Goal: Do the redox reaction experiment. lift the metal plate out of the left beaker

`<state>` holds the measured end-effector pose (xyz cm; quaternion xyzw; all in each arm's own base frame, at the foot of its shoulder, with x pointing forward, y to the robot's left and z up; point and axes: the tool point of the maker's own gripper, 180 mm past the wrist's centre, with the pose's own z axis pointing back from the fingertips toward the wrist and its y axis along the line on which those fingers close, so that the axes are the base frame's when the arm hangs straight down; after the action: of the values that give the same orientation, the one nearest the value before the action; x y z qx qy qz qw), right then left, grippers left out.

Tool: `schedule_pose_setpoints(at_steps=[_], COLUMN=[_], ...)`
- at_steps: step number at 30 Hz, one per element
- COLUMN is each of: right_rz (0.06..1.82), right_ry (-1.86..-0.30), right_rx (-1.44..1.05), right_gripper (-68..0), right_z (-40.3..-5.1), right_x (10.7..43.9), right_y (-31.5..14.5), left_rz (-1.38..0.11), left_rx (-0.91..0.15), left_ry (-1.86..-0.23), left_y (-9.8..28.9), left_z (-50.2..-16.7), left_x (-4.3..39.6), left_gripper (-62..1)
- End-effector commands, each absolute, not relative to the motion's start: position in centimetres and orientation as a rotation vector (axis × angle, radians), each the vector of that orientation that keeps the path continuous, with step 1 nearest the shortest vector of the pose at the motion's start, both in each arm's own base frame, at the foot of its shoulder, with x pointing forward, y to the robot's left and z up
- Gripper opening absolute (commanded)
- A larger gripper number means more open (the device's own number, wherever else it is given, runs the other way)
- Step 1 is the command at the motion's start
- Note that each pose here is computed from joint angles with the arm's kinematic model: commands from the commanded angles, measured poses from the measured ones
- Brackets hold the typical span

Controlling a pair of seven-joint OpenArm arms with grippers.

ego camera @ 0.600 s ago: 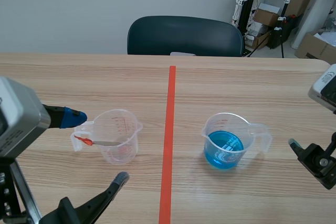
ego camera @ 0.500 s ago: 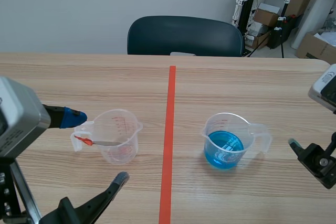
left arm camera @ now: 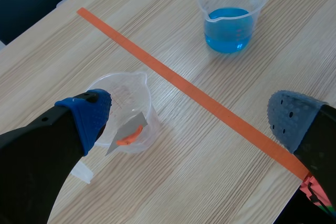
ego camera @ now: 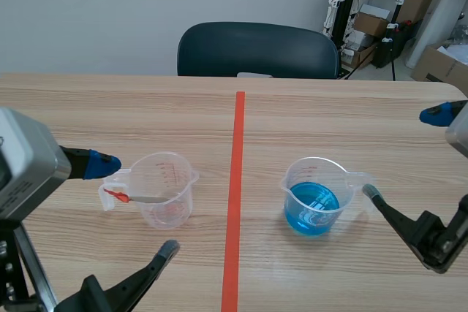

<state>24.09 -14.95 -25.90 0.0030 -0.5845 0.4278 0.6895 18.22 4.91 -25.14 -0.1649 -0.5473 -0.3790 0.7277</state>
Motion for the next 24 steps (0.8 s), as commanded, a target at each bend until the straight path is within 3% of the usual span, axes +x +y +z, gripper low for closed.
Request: schedule_pose_setpoints(at_steps=[1, 15, 20, 24], right_rz=[0.970, 0.985, 0.981, 1.000], right_ry=[-1.356, -1.393, -1.416, -1.420], right_rx=[-0.005, -0.017, -0.063, -0.042], right_gripper=[-0.8, -0.8, -0.8, -0.8], right_z=[-24.7, -24.6, -24.2, -24.2], right_x=[24.3, 23.3, 23.6, 23.1], right_y=[-14.9, -14.8, -15.2, -14.9], left_rz=[-0.822, -0.821, -0.695, -0.593], left_rx=[-0.368, -0.362, -0.408, -0.386], left_ry=[-1.229, -1.217, -1.220, -1.243], left_y=[4.8, 4.9, 5.2, 6.4], left_z=[-24.6, -24.8, -24.5, -24.2], left_x=[18.4, 18.4, 18.6, 18.9], left_gripper=[1.4, 1.4, 1.4, 1.4])
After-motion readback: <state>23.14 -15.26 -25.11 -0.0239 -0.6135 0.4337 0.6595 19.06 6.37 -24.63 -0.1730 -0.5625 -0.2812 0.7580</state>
